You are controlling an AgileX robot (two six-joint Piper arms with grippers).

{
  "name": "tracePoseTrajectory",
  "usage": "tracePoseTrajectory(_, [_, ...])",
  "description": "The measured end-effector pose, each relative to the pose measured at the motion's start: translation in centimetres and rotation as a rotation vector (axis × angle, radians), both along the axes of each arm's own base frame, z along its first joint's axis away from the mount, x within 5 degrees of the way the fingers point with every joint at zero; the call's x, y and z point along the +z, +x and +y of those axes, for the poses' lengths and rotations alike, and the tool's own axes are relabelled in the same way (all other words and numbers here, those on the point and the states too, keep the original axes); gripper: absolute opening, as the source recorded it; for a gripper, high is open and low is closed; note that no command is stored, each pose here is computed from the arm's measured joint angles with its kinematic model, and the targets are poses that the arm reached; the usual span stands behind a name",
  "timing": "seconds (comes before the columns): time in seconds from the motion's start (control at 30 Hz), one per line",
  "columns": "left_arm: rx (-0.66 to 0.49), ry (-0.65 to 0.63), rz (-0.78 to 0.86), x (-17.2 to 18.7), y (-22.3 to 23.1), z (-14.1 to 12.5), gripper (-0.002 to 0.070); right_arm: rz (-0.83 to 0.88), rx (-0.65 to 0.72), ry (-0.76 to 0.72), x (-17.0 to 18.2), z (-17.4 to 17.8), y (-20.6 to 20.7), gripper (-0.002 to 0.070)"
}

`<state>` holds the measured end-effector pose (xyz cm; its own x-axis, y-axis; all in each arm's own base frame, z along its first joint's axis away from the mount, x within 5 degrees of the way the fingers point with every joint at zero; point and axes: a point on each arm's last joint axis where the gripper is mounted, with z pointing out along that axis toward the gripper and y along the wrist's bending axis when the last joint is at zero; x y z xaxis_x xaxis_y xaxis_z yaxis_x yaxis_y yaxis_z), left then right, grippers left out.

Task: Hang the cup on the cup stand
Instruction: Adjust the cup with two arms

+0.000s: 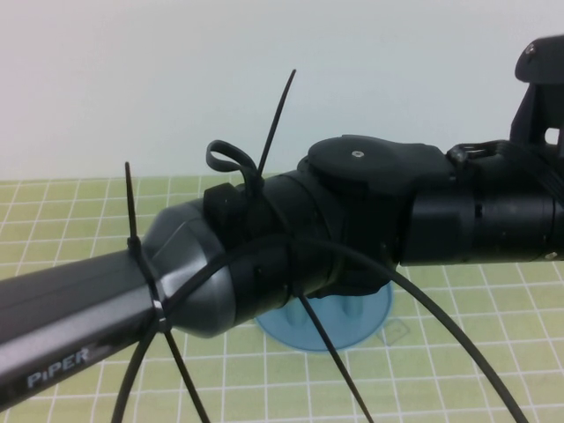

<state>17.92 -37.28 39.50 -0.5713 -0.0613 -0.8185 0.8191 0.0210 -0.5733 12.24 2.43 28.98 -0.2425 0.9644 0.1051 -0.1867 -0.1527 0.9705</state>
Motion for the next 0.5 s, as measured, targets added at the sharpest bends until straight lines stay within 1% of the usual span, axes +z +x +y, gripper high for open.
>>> tracePoseTrajectory(0.1, [0.000, 0.000, 0.000, 0.00, 0.00, 0.00, 0.0000, -0.001, 0.001, -0.005, 0.00, 0.01, 0.00, 0.0601])
tracePoseTrajectory(0.17, [-0.003, 0.000, -0.002, 0.00, -0.03, 0.00, 0.0000, -0.001, 0.000, -0.007, -0.03, 0.01, 0.00, 0.0582])
tracePoseTrajectory(0.43, [0.006, 0.012, -0.044, -0.09, 0.23, 0.12, 0.0004, -0.035, -0.016, -0.073, 0.14, 0.01, -0.04, 0.0576])
tracePoseTrajectory(0.5, [-0.004, 0.009, -0.075, -0.05, 0.31, 0.23, 0.0035, -0.042, -0.026, -0.093, 0.17, -0.03, -0.04, 0.0576])
